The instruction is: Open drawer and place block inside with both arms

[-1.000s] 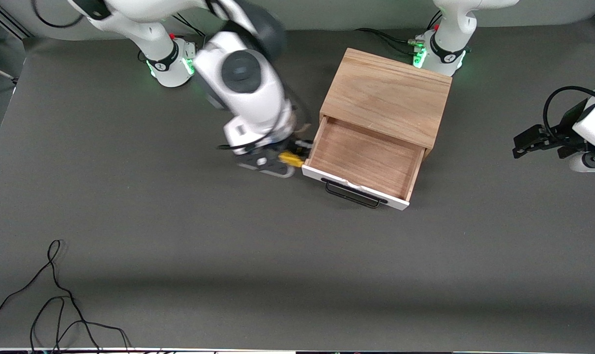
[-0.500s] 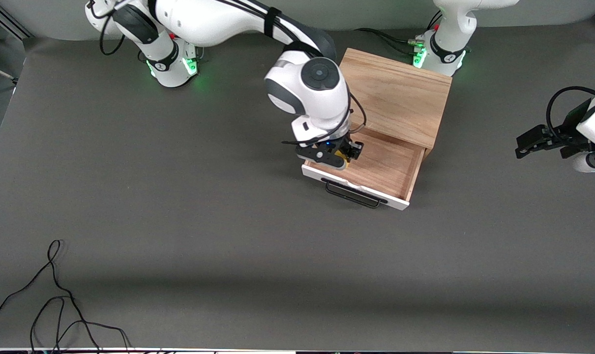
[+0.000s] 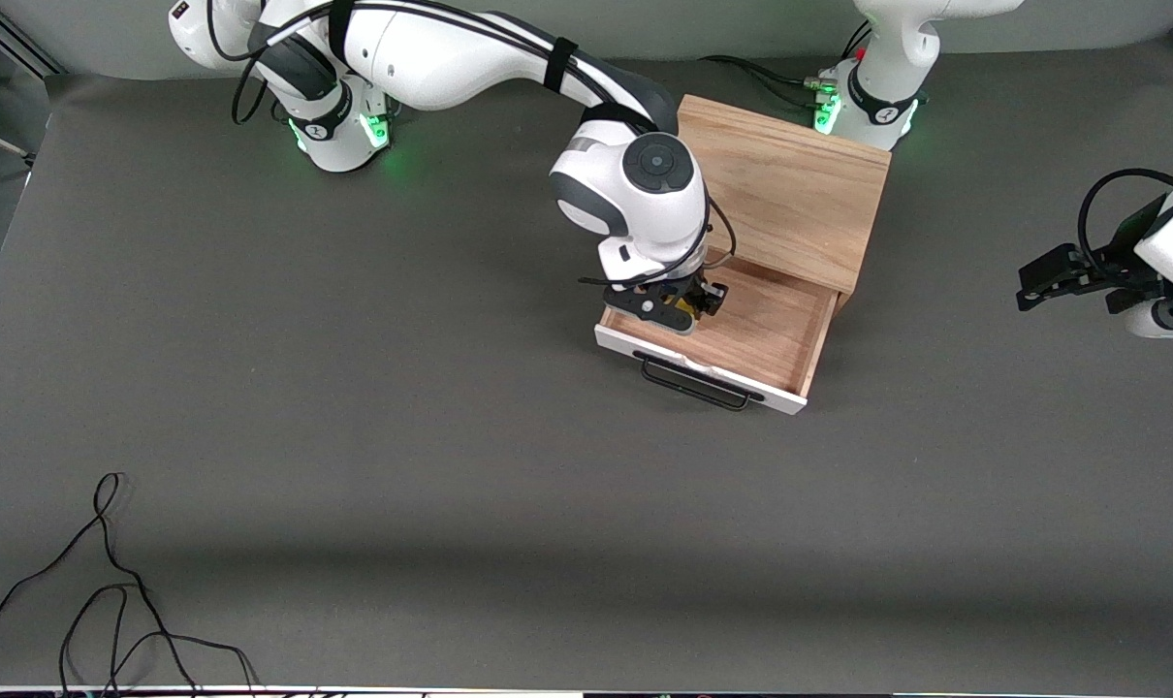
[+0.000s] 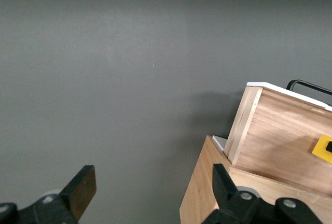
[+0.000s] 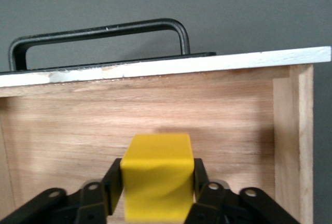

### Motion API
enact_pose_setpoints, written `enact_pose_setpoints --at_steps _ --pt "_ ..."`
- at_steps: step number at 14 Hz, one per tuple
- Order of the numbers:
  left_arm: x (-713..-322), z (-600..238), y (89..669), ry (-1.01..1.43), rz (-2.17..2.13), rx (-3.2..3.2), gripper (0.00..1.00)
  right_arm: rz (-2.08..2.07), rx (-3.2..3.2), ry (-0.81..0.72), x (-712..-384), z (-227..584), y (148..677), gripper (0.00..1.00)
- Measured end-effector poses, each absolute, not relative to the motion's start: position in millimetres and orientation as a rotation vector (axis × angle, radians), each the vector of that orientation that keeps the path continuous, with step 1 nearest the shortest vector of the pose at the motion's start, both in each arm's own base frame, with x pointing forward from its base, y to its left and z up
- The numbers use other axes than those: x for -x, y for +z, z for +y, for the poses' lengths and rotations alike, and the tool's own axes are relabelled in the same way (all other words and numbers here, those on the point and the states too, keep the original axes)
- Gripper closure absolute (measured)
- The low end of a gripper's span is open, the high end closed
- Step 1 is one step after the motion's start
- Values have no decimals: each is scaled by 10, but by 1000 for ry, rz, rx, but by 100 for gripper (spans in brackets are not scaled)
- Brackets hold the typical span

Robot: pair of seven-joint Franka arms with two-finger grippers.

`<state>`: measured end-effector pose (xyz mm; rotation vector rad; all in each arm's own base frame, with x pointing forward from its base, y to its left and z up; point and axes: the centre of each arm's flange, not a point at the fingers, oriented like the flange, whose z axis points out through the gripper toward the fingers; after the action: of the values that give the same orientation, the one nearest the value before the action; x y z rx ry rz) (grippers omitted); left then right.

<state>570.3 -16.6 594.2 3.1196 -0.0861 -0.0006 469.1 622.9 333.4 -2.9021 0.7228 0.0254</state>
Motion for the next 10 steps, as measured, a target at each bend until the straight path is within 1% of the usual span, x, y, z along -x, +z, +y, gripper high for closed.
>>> enact_pose_setpoints --at_steps 2,3,4,7,10 --pt "-5703 -151 5941 -2 -108 -3135 0 724 2891 18 -4712 6234 3392 18" --pt "-5701 -148 5940 -5 -119 -3145 0 725 2887 15 -4720 6236 3414 7" --pt "-5699 -148 5939 -7 -127 -3151 0 725 2884 12 -4728 6236 3432 0" --pt "-5694 -154 5935 -15 -135 -3156 0 748 2875 -7 -4834 6147 3661 0" --pt "-5693 -158 5937 -15 -136 -3156 0 776 2876 -40 -5128 5715 4339 0"
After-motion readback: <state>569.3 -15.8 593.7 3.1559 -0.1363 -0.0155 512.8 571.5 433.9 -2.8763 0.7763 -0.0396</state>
